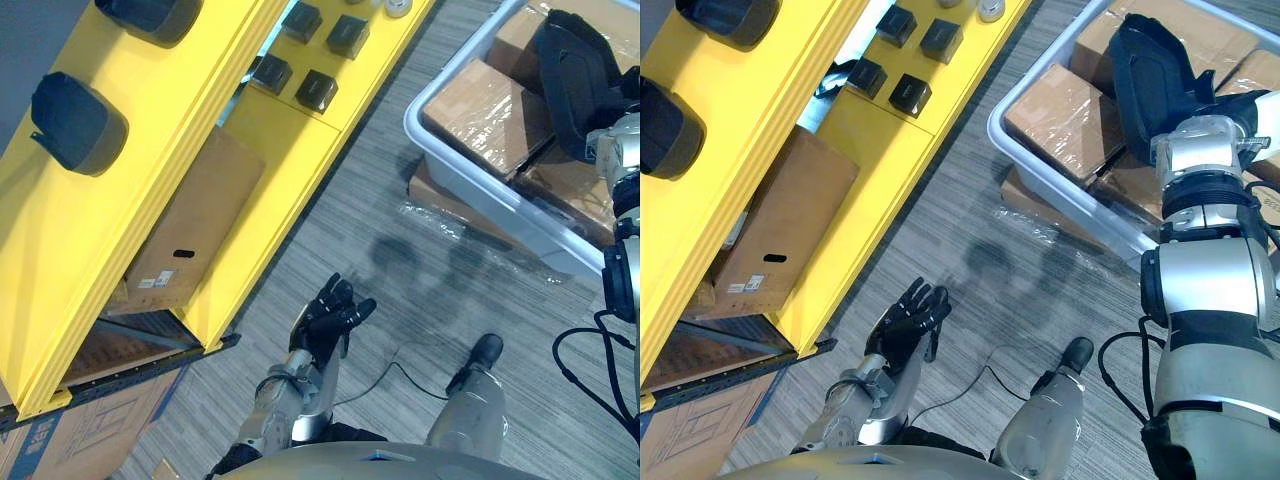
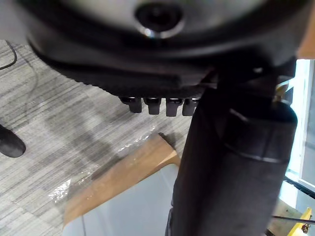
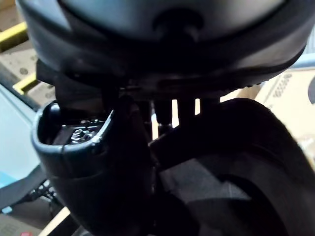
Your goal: Walk over and take three plastic housings, then place them on the shelf
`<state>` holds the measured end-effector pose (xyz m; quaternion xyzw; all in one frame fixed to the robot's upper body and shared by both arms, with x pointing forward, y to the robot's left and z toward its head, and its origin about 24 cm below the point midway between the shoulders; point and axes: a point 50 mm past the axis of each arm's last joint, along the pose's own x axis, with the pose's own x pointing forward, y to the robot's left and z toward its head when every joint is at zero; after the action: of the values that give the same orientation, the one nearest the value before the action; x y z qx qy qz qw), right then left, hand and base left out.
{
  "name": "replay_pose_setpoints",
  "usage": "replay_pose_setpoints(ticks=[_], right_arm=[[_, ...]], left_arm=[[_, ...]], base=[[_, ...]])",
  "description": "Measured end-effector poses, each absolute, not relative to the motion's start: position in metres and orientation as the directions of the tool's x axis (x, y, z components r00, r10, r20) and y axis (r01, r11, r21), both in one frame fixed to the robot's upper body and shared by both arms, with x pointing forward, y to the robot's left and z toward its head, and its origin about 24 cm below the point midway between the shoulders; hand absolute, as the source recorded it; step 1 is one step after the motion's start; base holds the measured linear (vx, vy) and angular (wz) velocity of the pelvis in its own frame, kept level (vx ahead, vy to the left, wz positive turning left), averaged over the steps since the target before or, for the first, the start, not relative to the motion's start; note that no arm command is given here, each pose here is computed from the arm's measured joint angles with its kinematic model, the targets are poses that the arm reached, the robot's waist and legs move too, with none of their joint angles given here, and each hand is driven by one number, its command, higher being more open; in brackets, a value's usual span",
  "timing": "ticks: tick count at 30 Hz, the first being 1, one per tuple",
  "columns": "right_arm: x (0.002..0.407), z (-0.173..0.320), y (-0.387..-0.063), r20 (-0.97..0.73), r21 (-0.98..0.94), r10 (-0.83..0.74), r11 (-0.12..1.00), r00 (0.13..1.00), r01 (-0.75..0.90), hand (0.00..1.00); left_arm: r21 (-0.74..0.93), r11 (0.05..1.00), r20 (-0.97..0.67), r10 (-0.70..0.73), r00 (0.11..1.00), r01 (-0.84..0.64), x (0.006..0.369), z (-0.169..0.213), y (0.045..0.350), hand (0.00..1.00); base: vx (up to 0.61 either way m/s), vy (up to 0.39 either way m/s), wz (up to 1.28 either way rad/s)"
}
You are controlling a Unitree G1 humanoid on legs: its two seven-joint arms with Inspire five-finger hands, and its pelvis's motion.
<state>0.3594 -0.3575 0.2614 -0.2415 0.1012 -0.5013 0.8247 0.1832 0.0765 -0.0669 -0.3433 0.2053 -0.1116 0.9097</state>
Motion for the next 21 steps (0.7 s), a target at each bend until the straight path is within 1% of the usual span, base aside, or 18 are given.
replay_pose_setpoints(ticks=[2, 4, 5, 7, 10, 12, 13, 15, 16, 17, 18, 19, 20, 21], right_arm=[[0.362, 0.28, -0.35, 0.191, -0.493, -0.845, 0.358, 0.5, 0.793, 0.0], [0.362, 0.291, -0.346, 0.262, -0.484, -0.82, 0.344, 0.508, 0.805, 0.0], [0.362, 0.301, -0.341, 0.314, -0.472, -0.797, 0.341, 0.517, 0.813, 0.0], [0.361, 0.31, -0.332, 0.411, -0.468, -0.746, 0.32, 0.523, 0.824, 0.0], [0.358, 0.32, -0.308, 0.592, -0.445, -0.593, 0.324, 0.546, 0.835, 0.0], [0.356, 0.318, -0.297, 0.66, -0.445, -0.506, 0.332, 0.555, 0.832, 0.0], [0.356, 0.313, -0.291, 0.673, -0.449, -0.474, 0.348, 0.568, 0.823, 0.0], [0.364, 0.284, -0.273, 0.661, -0.498, -0.408, 0.389, 0.63, 0.775, 0.0], [0.365, 0.273, -0.269, 0.647, -0.512, -0.398, 0.406, 0.651, 0.757, 0.0], [0.368, 0.252, -0.26, 0.612, -0.538, -0.378, 0.446, 0.695, 0.716, 0.0], [0.369, 0.232, -0.254, 0.583, -0.58, -0.351, 0.452, 0.733, 0.678, 0.0], [0.369, 0.223, -0.25, 0.566, -0.594, -0.338, 0.465, 0.752, 0.656, 0.0], [0.367, 0.205, -0.242, 0.541, -0.629, -0.299, 0.476, 0.786, 0.614, 0.0], [0.366, 0.2, -0.238, 0.54, -0.637, -0.281, 0.48, 0.793, 0.604, 0.0]], left_arm=[[-0.663, 0.746, -0.274, -0.32, 0.907, 0.063, 0.182, -0.062, 0.087, 1.0], [-0.66, 0.748, -0.25, -0.3, 0.921, 0.064, 0.183, -0.056, 0.094, 1.0], [-0.659, 0.748, -0.213, -0.28, 0.936, 0.073, 0.187, -0.048, 0.101, 1.0], [-0.657, 0.747, -0.139, -0.255, 0.957, 0.103, 0.194, -0.03, 0.112, 1.0], [-0.655, 0.731, 0.05, -0.208, 0.977, 0.189, 0.209, 0.014, 0.131, 1.0], [-0.645, 0.726, 0.144, -0.19, 0.971, 0.238, 0.217, 0.036, 0.136, 1.0], [-0.648, 0.716, 0.179, -0.188, 0.966, 0.26, 0.22, 0.044, 0.137, 1.0], [-0.679, 0.669, 0.209, -0.219, 0.953, 0.303, 0.226, 0.056, 0.138, 1.0], [-0.696, 0.648, 0.198, -0.24, 0.95, 0.309, 0.228, 0.056, 0.136, 1.0], [-0.73, 0.608, 0.169, -0.281, 0.945, 0.312, 0.23, 0.054, 0.131, 1.0], [-0.76, 0.567, 0.141, -0.334, 0.932, 0.319, 0.232, 0.052, 0.123, 1.0], [-0.772, 0.549, 0.125, -0.363, 0.923, 0.32, 0.233, 0.05, 0.119, 1.0], [-0.812, 0.492, 0.08, -0.442, 0.893, 0.316, 0.232, 0.044, 0.105, 1.0], [-0.824, 0.472, 0.061, -0.474, 0.879, 0.312, 0.232, 0.041, 0.099, 1.0]], base=[[0.02, -0.023, -0.08], [0.02, -0.018, -0.1], [0.03, -0.033, -0.11], [0.04, -0.035, -0.05], [0.06, -0.036, -0.04], [0.07, -0.041, -0.02], [0.06, -0.039, -0.07], [0.07, -0.043, -0.12], [0.1, -0.041, -0.11], [0.1, -0.035, -0.1], [0.11, -0.034, -0.12], [0.09, -0.023, -0.13], [0.07, -0.014, -0.13], [0.06, -0.009, -0.15]])
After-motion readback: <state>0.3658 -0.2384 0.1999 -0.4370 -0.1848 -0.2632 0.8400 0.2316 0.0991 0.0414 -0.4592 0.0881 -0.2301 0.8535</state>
